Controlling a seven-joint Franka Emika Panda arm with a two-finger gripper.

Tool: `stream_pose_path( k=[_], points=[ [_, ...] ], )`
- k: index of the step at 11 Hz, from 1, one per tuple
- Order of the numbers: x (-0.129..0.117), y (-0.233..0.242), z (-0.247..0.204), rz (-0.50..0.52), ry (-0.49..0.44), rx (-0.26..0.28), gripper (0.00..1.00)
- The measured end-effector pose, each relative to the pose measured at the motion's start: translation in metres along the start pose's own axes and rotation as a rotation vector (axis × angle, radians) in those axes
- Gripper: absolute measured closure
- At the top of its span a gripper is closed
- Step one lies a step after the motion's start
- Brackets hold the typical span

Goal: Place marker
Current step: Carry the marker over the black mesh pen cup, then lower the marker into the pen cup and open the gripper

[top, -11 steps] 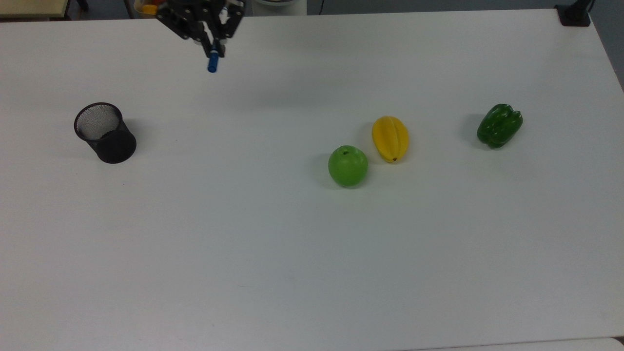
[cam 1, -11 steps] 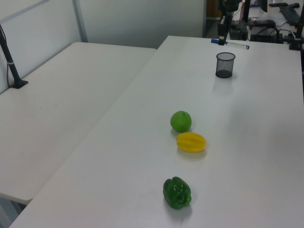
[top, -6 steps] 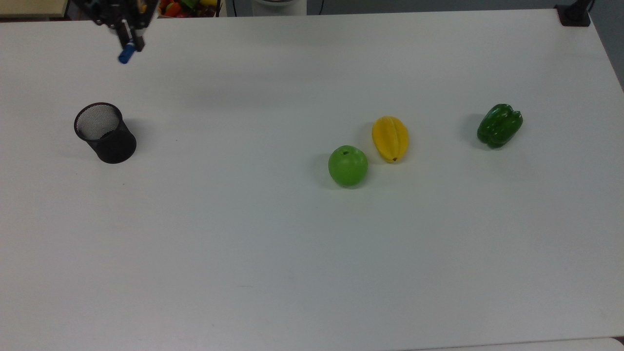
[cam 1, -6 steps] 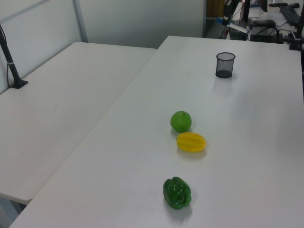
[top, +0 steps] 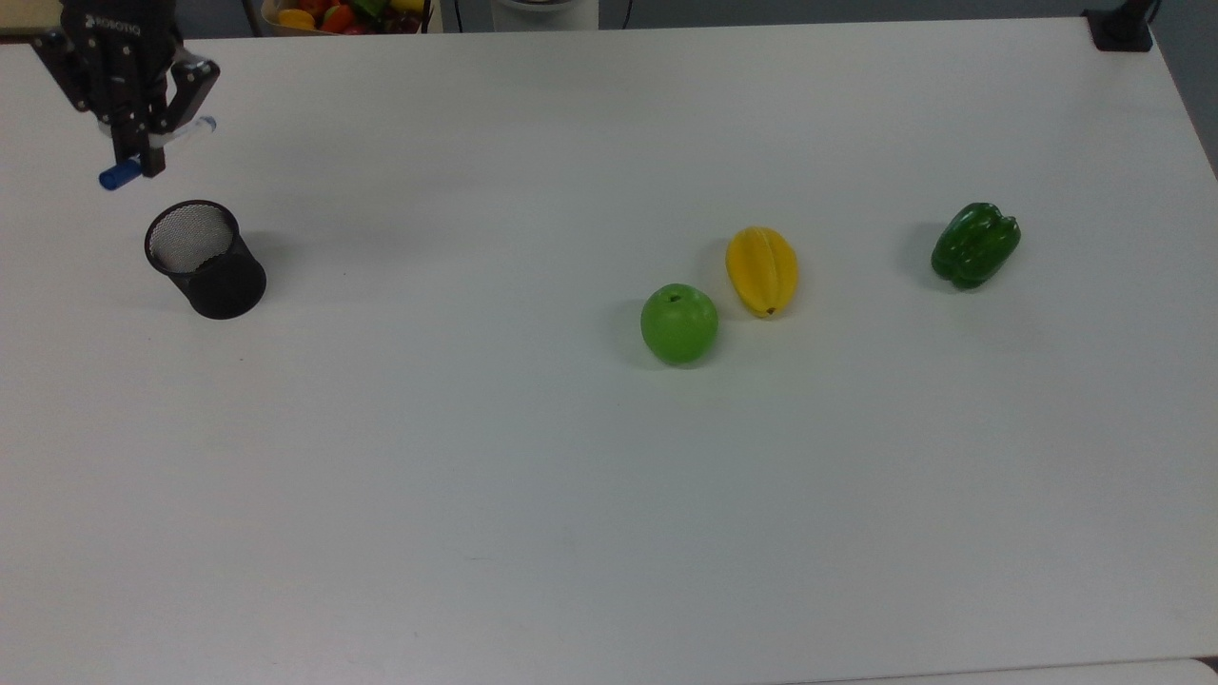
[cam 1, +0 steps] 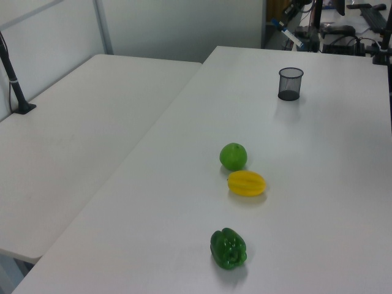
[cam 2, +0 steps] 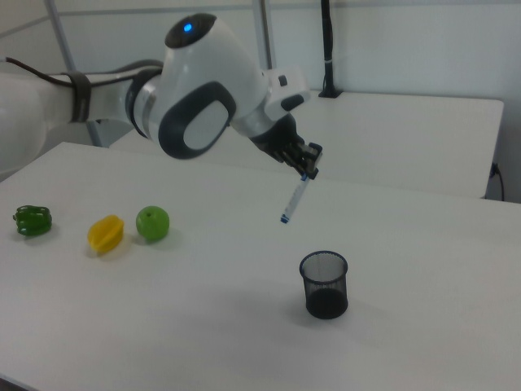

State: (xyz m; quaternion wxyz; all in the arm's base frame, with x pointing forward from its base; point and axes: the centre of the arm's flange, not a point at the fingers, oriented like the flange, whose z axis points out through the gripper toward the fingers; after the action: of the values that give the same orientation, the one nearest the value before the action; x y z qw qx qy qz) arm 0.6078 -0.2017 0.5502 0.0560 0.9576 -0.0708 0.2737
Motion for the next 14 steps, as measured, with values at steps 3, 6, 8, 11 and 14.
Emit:
stream_pose_path(
  k=[3, 6, 8, 11, 14],
  points=[
    [-0.024, 0.011, 0.041, 0.013, 0.092, -0.06, 0.82],
    [-0.053, 0.02, 0.075, 0.022, 0.142, -0.105, 0.82],
    [-0.063, 0.023, 0.084, 0.033, 0.163, -0.119, 0.82],
    [-0.084, 0.023, 0.102, 0.043, 0.19, -0.138, 0.82],
    [-0.09, 0.022, 0.111, 0.04, 0.17, -0.139, 0.82]
  ],
)
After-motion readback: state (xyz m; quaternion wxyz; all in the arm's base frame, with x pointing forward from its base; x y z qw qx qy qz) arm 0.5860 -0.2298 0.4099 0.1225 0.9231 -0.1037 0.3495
